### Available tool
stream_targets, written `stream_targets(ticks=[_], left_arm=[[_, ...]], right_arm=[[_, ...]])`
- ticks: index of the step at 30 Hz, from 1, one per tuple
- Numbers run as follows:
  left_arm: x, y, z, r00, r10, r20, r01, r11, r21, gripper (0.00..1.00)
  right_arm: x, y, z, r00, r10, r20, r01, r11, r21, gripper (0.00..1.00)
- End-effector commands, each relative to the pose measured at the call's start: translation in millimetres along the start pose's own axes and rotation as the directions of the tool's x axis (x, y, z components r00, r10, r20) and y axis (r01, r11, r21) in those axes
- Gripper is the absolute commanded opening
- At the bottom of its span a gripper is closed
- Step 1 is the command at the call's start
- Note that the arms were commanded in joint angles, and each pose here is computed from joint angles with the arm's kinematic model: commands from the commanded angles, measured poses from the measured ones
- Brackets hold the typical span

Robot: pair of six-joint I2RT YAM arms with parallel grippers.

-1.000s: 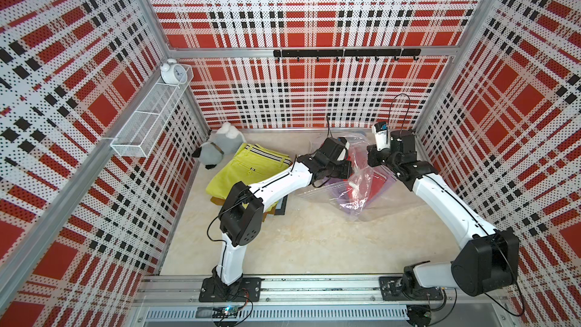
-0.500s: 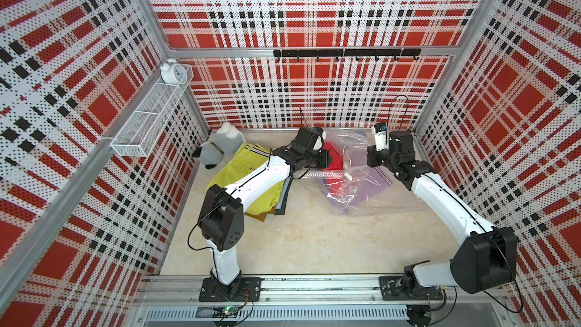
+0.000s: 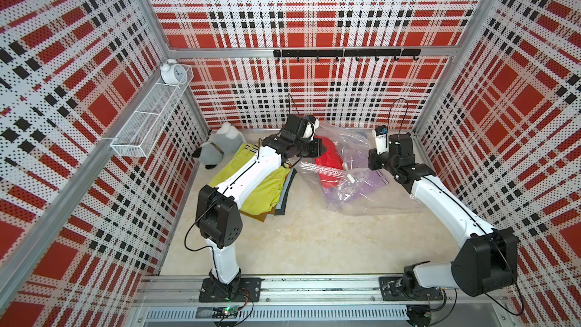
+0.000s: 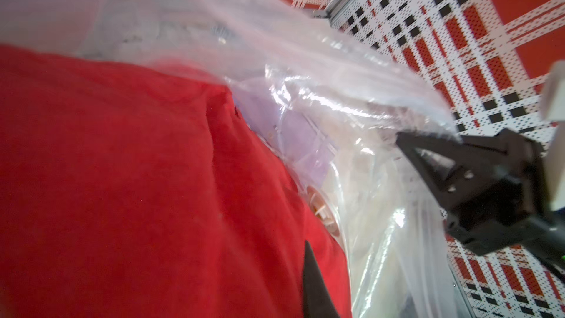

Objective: Take the trousers out of the vacuum bag
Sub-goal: Take out the trousers from the vacuum bag.

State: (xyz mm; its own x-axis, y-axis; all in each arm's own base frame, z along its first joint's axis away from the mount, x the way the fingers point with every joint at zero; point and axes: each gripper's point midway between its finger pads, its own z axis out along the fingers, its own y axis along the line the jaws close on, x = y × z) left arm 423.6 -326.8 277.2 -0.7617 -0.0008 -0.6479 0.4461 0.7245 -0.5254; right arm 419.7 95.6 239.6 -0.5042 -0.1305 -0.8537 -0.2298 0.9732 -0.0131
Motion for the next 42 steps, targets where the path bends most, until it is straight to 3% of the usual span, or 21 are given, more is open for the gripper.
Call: stream_targets(ticks=[1, 9, 15, 27, 35, 42], left_arm=[[-74.8, -49.2, -37.6, 0.963, 0.117, 0.245, -0.142, 0.986, 0.089, 0.00], [-89.4, -89.3, -52.8, 0.946, 0.144, 0.289, -0.193, 0.970, 0.150, 0.00], [-98.6, -85.9, -71.9, 0.939, 0.132, 0.317, -0.190, 0.969, 0.159, 0.00], [-98.1, -78.3, -61.7, 0.947, 0.088, 0.308, -0.163, 0.960, 0.226, 0.00], [-147.7, -87.0, -111.6, 0.889, -0.033, 0.457, -0.140, 0.930, 0.339, 0.00], [-167.7, -104.3, -133.0, 0.863, -0.064, 0.502, -0.165, 0.902, 0.399, 0.00]], right_arm=[[5.6, -7.9, -4.3, 1.000, 0.005, -0.005, -0.005, 0.999, 0.035, 0.00], [7.3, -10.3, -3.6, 1.000, -0.007, -0.012, 0.007, 0.999, 0.049, 0.00], [12.8, -22.4, -4.1, 1.000, 0.000, -0.024, 0.003, 0.994, 0.113, 0.00], [8.9, -55.4, -24.3, 0.999, 0.038, 0.008, -0.039, 0.971, 0.236, 0.00], [4.6, -57.2, -28.1, 0.999, 0.025, 0.024, -0.030, 0.970, 0.242, 0.00], [5.2, -69.6, -33.3, 0.999, 0.034, 0.034, -0.042, 0.954, 0.296, 0.00]])
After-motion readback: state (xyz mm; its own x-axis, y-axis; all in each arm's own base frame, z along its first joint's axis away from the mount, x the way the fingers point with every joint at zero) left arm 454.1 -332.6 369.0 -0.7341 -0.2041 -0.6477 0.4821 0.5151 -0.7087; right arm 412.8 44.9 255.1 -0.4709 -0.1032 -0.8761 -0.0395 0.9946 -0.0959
